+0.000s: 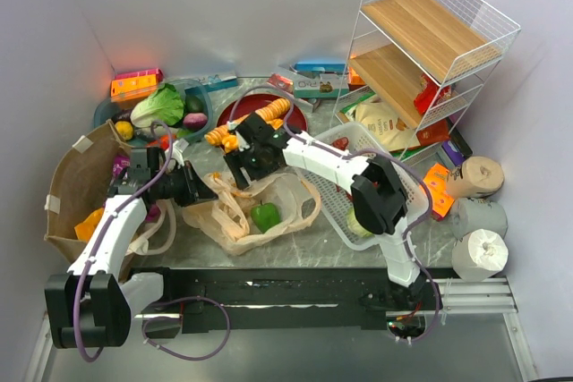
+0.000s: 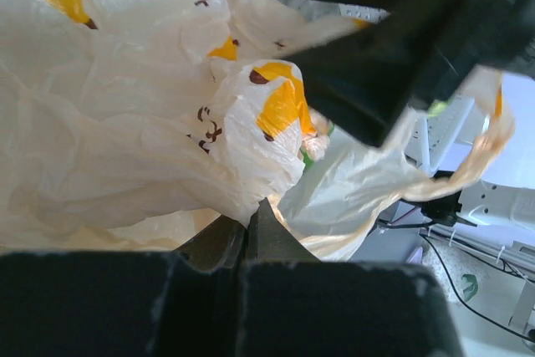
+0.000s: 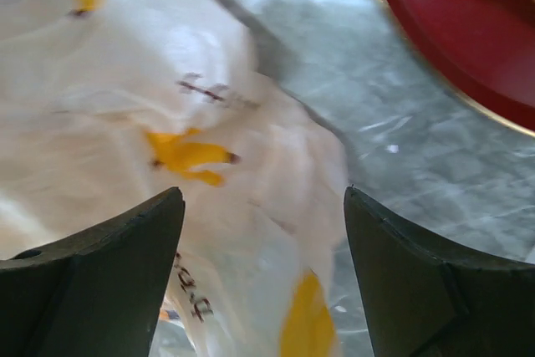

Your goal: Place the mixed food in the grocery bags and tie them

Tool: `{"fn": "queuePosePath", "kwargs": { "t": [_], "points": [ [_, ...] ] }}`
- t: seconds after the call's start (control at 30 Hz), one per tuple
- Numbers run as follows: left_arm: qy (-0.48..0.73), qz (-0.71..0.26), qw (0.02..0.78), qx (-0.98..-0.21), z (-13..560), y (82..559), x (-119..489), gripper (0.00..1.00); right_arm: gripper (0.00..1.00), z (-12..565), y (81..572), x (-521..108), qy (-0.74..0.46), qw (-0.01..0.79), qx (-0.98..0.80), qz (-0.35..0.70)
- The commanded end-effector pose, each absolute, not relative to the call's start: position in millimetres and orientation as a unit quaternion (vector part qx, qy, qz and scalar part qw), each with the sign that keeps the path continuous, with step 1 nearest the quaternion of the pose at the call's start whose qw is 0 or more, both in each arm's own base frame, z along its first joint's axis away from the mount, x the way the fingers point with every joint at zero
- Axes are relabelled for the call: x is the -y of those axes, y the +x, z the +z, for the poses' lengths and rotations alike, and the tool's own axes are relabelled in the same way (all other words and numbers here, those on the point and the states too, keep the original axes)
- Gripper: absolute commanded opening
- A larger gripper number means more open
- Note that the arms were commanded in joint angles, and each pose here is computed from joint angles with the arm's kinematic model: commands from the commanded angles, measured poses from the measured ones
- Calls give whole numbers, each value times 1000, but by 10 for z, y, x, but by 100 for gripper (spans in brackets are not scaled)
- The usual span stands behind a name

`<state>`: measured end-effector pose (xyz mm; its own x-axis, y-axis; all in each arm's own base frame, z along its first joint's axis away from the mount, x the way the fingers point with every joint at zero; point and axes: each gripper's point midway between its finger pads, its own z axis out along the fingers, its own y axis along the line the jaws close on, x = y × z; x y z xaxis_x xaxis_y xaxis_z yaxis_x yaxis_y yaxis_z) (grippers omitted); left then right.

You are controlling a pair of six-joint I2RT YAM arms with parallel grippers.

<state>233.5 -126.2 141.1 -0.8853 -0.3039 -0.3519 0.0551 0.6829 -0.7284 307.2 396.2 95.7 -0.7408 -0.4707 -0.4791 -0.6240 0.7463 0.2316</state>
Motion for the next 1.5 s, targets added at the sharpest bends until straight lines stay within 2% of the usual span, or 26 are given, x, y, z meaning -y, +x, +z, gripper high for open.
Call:
{"fn": "queuePosePath", "kwargs": {
  "t": [0.0, 0.13, 0.37, 0.57, 0.77, 0.87, 1.13, 1.23, 1.43, 1.47],
  "points": [
    [-75, -378, 237, -892, 1388, 2335, 1215, 1, 90, 1668, 3211, -3946, -287, 274, -893, 211],
    [-80, -366, 232, -898, 1332, 2353, 1181, 1, 94, 2024, 3623, -3859, -244, 325, -889, 212],
    [-79, -382, 228, -892, 1313, 2389, 1225, 1, 94, 2105, 4140, -3948, -130, 321, -893, 287],
    [-74, -388, 219, -892, 1295, 2381, 1248, 1, 93, 2066, 4422, -4077, 33, 273, -890, 363],
    [-74, -400, 220, -887, 1317, 2365, 1283, 1, 90, 1778, 4447, -4113, 172, 196, -896, 358],
    [-73, -402, 224, -885, 1340, 2360, 1287, 1, 89, 1754, 4461, -4057, 219, 189, -894, 342],
    [-68, -405, 228, -883, 1359, 2344, 1295, 1, 89, 1638, 4378, -3897, 251, 186, -897, 313],
    [-66, -404, 232, -882, 1380, 2346, 1289, 1, 84, 1633, 4315, -3879, 255, 185, -895, 315],
    [-92, -368, 281, -882, 1508, 2480, 1164, 1, 83, 2104, 4169, -3578, 183, 312, -893, 269],
    [-105, -360, 294, -879, 1532, 2527, 1128, 1, 83, 2354, 4134, -3495, 162, 341, -884, 277]
  ]
}}
